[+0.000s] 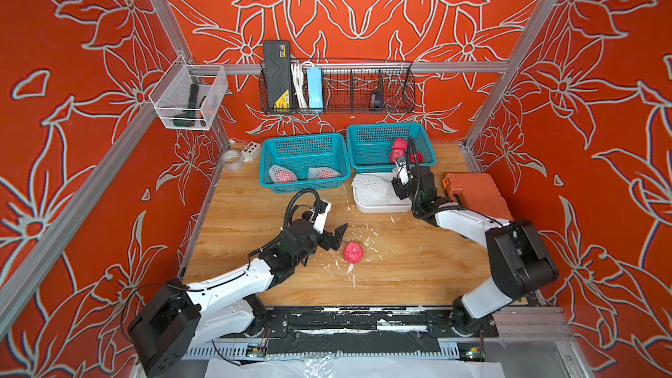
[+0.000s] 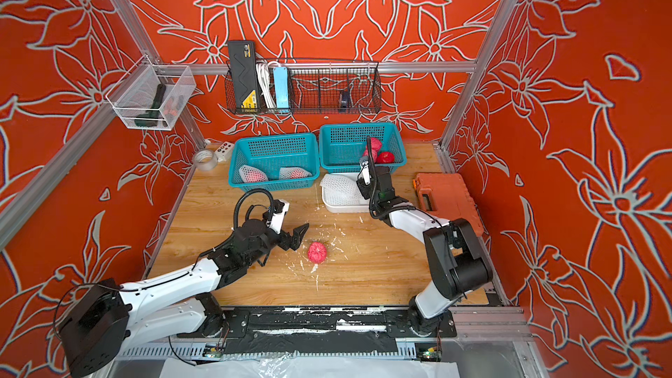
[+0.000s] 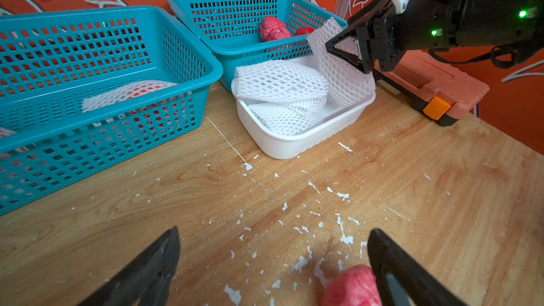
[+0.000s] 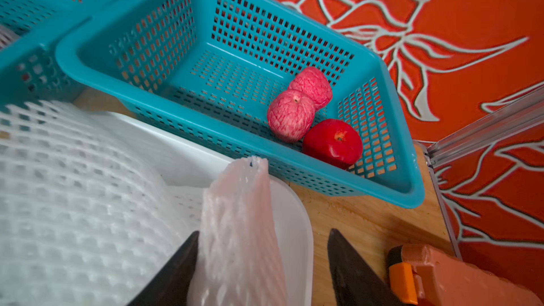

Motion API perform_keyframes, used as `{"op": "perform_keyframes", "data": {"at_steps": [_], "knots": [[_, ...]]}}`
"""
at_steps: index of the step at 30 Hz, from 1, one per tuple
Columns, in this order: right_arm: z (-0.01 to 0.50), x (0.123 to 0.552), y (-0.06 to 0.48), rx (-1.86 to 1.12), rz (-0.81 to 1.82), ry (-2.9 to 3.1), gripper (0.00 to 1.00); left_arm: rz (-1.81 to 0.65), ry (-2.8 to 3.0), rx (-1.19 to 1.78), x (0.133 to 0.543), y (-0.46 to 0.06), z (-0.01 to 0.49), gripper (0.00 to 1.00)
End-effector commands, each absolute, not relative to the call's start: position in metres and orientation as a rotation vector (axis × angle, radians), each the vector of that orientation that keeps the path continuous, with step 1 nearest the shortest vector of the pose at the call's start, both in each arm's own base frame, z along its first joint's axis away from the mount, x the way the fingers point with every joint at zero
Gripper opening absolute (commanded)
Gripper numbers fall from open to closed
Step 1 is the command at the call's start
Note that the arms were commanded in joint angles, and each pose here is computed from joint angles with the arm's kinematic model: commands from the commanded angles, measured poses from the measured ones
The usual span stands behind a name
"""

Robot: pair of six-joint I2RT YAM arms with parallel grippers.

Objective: Remove foam nets from apples
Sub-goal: Place the foam net into the storage box.

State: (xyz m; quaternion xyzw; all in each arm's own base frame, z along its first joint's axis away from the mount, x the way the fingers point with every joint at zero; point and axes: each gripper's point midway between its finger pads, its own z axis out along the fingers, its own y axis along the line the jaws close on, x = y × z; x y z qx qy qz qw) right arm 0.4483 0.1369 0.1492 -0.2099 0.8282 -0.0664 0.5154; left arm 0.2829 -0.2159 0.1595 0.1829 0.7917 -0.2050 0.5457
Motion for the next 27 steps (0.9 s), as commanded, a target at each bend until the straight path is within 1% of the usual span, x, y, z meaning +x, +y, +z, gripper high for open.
{"op": "perform_keyframes", "data": {"at_steps": [1, 2, 4, 6, 7, 9, 11, 12, 13, 15, 16, 18, 19, 21, 22, 24, 25, 27], "knots": [[0.145, 0.453, 0.132, -0.468, -0.180, 2.056, 0.70, -0.491, 1.859, 0.436, 0.285, -0.220, 0.165, 0.97], [0.145, 0.453, 0.133, -0.456, -0.167, 2.060, 0.75, -0.489, 1.860, 0.438, 0.286, -0.220, 0.165, 0.97], [0.147, 0.451, 0.135, -0.433, -0.127, 2.061, 0.80, -0.493, 1.864, 0.444, 0.287, -0.222, 0.166, 0.97], [0.152, 0.448, 0.139, -0.417, -0.073, 2.064, 0.83, -0.497, 1.867, 0.446, 0.288, -0.224, 0.166, 0.96], [0.154, 0.447, 0.141, -0.414, -0.047, 2.073, 0.82, -0.500, 1.862, 0.444, 0.288, -0.225, 0.167, 0.95], [0.160, 0.446, 0.146, -0.398, 0.015, 2.092, 0.77, -0.501, 1.852, 0.435, 0.292, -0.226, 0.170, 0.94], [0.165, 0.442, 0.150, -0.382, 0.091, 2.108, 0.69, -0.521, 1.830, 0.439, 0.296, -0.232, 0.178, 0.92], [0.167, 0.441, 0.150, -0.365, 0.105, 2.115, 0.66, -0.537, 1.826, 0.447, 0.298, -0.236, 0.181, 0.92], [0.168, 0.440, 0.148, -0.338, 0.107, 2.124, 0.66, -0.552, 1.828, 0.451, 0.303, -0.240, 0.186, 0.89], [0.170, 0.437, 0.142, -0.300, 0.097, 2.139, 0.56, -0.572, 1.839, 0.459, 0.310, -0.249, 0.190, 0.82], [0.171, 0.437, 0.143, -0.304, 0.103, 2.138, 0.55, -0.586, 1.837, 0.470, 0.313, -0.253, 0.192, 0.80], [0.171, 0.436, 0.144, -0.324, 0.113, 2.134, 0.57, -0.602, 1.823, 0.482, 0.320, -0.263, 0.197, 0.80], [0.170, 0.435, 0.144, -0.322, 0.112, 2.135, 0.54, -0.619, 1.812, 0.507, 0.323, -0.271, 0.201, 0.80], [0.168, 0.434, 0.143, -0.317, 0.117, 2.133, 0.44, -0.637, 1.817, 0.550, 0.333, -0.287, 0.203, 0.75], [0.168, 0.435, 0.143, -0.317, 0.117, 2.130, 0.41, -0.650, 1.818, 0.574, 0.339, -0.297, 0.202, 0.74], [0.167, 0.435, 0.143, -0.313, 0.121, 2.131, 0.42, -0.682, 1.826, 0.640, 0.348, -0.317, 0.200, 0.70], [0.167, 0.436, 0.141, -0.304, 0.122, 2.136, 0.44, -0.701, 1.828, 0.665, 0.352, -0.327, 0.198, 0.70], [0.169, 0.436, 0.139, -0.290, 0.143, 2.137, 0.44, -0.749, 1.823, 0.732, 0.355, -0.348, 0.194, 0.70]]}}
